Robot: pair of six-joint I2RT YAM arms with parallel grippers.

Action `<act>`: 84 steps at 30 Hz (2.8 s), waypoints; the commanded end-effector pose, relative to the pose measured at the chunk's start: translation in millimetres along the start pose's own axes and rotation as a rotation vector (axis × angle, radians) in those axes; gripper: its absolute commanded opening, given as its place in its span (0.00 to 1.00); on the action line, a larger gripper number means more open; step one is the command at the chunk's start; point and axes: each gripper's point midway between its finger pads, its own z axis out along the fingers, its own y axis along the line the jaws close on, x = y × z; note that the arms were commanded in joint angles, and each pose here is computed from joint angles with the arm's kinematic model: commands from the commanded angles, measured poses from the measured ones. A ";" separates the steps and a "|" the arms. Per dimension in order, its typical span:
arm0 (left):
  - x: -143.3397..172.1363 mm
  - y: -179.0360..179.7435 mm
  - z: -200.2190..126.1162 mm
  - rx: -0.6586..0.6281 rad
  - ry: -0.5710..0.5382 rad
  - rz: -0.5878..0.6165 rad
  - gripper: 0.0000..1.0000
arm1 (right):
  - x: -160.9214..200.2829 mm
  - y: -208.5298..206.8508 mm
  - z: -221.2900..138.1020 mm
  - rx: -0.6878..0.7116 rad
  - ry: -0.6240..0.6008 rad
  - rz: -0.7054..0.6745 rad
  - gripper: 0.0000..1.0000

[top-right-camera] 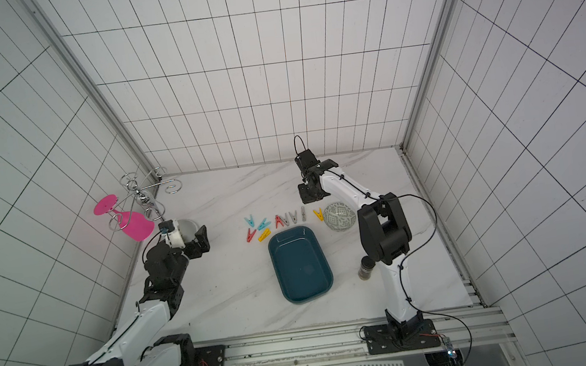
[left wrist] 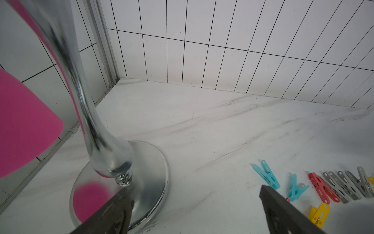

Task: Take the clothespins out of the storage box
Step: Place the clothespin at the center of the board, then reset both arms

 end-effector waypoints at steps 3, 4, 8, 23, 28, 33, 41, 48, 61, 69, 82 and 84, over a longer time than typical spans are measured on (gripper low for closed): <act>0.7 4.8 -4.4 -0.024 -0.009 0.001 0.99 | 7.5 -18.7 21.3 0.067 0.105 0.020 0.08; 0.9 5.2 -4.9 -0.026 -0.010 0.003 0.99 | 8.0 -18.9 25.6 0.062 0.115 0.020 0.08; 1.3 6.1 -5.8 -0.031 -0.012 0.003 0.99 | 14.6 -17.6 41.3 0.051 0.161 0.010 0.10; -6.2 12.4 -10.7 -0.064 -0.094 0.026 0.99 | -22.0 -41.7 -7.3 0.002 0.034 0.081 0.35; -5.3 16.6 -10.7 -0.083 -0.117 0.027 0.99 | -40.6 -76.1 -47.0 -0.033 -0.103 0.130 0.54; -5.5 19.6 -7.1 -0.096 -0.129 0.027 0.99 | -39.5 -115.0 -78.1 -0.001 -0.262 0.127 0.72; -5.5 22.7 1.3 -0.099 -0.147 0.034 0.99 | -1.5 -164.1 -105.3 0.044 -0.415 0.173 0.98; -6.4 25.1 17.2 -0.101 -0.180 0.035 0.99 | 40.0 -203.5 -107.6 0.105 -0.545 0.262 0.98; 19.2 11.9 40.7 -0.003 -0.154 0.073 0.99 | 81.4 -218.8 -81.5 0.089 -0.745 0.278 0.99; 15.2 37.8 33.9 -0.149 -0.194 -0.010 0.99 | 90.3 -227.6 -84.6 0.101 -0.795 0.264 0.98; 20.7 5.4 45.8 -0.101 -0.140 0.134 0.99 | 111.9 -222.7 -59.8 0.009 -0.861 0.241 0.98; 20.6 1.6 41.1 -0.133 -0.171 0.163 0.99 | 112.8 -221.5 -59.5 0.009 -0.869 0.238 0.99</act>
